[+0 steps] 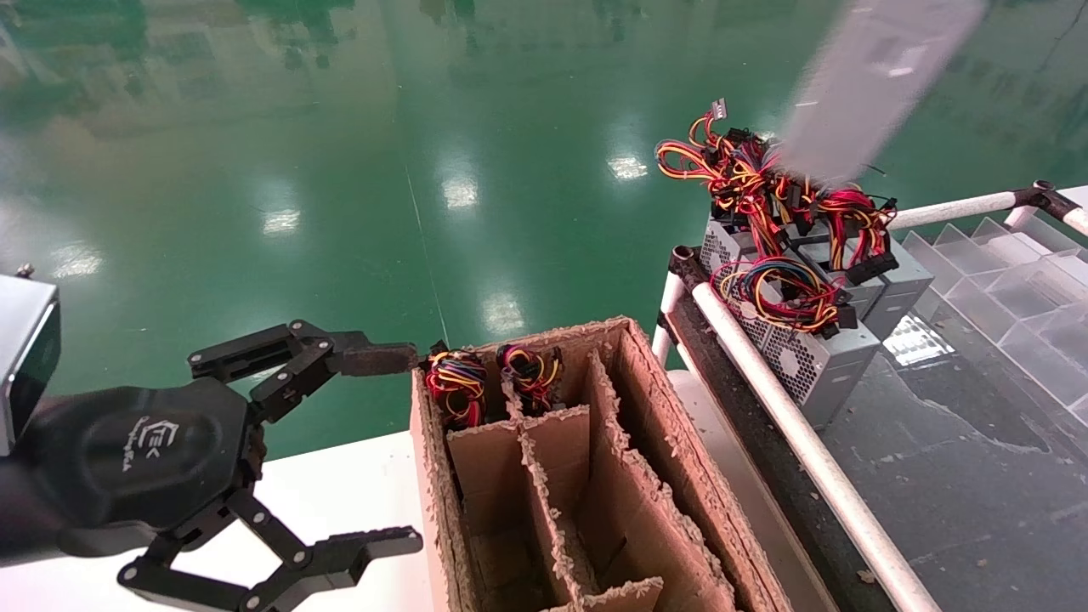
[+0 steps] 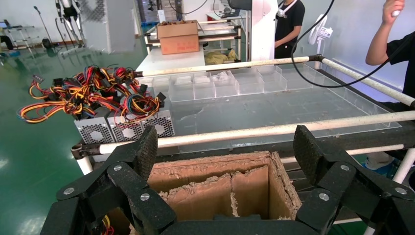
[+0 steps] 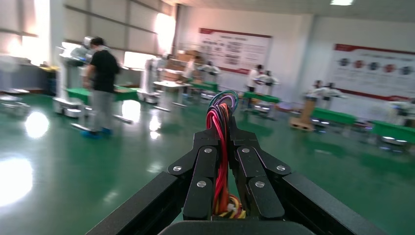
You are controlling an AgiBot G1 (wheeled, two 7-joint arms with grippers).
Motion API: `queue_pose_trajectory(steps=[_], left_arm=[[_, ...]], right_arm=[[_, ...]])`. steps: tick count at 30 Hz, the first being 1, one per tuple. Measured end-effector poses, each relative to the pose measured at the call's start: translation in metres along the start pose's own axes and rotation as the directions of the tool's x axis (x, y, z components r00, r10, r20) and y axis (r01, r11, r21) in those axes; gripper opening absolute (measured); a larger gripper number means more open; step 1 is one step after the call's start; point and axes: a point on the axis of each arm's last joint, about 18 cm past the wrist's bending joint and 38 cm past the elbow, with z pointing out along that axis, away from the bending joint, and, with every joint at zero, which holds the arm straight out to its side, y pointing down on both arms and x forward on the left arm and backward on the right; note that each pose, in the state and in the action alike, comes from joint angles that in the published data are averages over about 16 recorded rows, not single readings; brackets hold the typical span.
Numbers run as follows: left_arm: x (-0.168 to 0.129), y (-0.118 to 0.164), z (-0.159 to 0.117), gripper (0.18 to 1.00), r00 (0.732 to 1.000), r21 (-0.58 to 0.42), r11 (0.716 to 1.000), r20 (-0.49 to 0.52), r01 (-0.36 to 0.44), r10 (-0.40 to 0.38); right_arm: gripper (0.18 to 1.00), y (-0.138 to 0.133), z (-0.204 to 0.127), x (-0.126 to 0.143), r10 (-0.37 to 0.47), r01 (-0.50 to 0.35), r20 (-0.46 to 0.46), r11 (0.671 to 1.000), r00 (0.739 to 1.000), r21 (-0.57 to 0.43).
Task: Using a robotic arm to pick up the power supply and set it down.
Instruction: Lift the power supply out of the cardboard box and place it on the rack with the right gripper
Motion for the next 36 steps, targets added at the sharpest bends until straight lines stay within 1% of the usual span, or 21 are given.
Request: queue_pose_trajectory(steps=[3, 6, 10, 14, 20, 25, 30, 36], left_arm=[[0.000, 0.000, 0.000, 1.001, 1.000, 0.000, 1.000, 0.000, 0.000, 0.000], [0.000, 0.000, 0.000, 1.001, 1.000, 0.000, 1.000, 0.000, 0.000, 0.000], [0.000, 0.000, 0.000, 1.001, 1.000, 0.000, 1.000, 0.000, 0.000, 0.000], [0.000, 0.000, 0.000, 1.001, 1.000, 0.000, 1.000, 0.000, 0.000, 0.000], [0.000, 0.000, 0.000, 1.001, 1.000, 0.000, 1.000, 0.000, 0.000, 0.000], [0.000, 0.000, 0.000, 1.001, 1.000, 0.000, 1.000, 0.000, 0.000, 0.000], [0.000, 0.000, 0.000, 1.001, 1.000, 0.000, 1.000, 0.000, 0.000, 0.000], [0.000, 0.000, 0.000, 1.001, 1.000, 0.000, 1.000, 0.000, 0.000, 0.000]], right_arm=[[0.218, -0.001, -0.023, 0.014, -0.007, 0.006, -0.066, 1.000, 0.998, -0.016], [0.218, 0.004, -0.044, 0.025, -0.014, 0.008, -0.123, 0.999, 0.992, -0.047], [0.218, 0.017, -0.074, 0.036, -0.018, 0.000, -0.182, 0.995, 0.983, -0.101], [0.218, 0.035, -0.103, 0.040, -0.010, -0.025, -0.220, 0.987, 0.976, -0.157], [0.218, 0.065, -0.141, 0.034, 0.023, -0.080, -0.235, 0.969, 0.972, -0.233], [0.218, 0.090, -0.161, 0.025, 0.068, -0.134, -0.230, 0.950, 0.971, -0.281], [0.218, 0.114, -0.170, 0.016, 0.118, -0.186, -0.220, 0.928, 0.968, -0.322], [0.218, 0.140, -0.165, 0.006, 0.164, -0.229, -0.203, 0.905, 0.965, -0.359]])
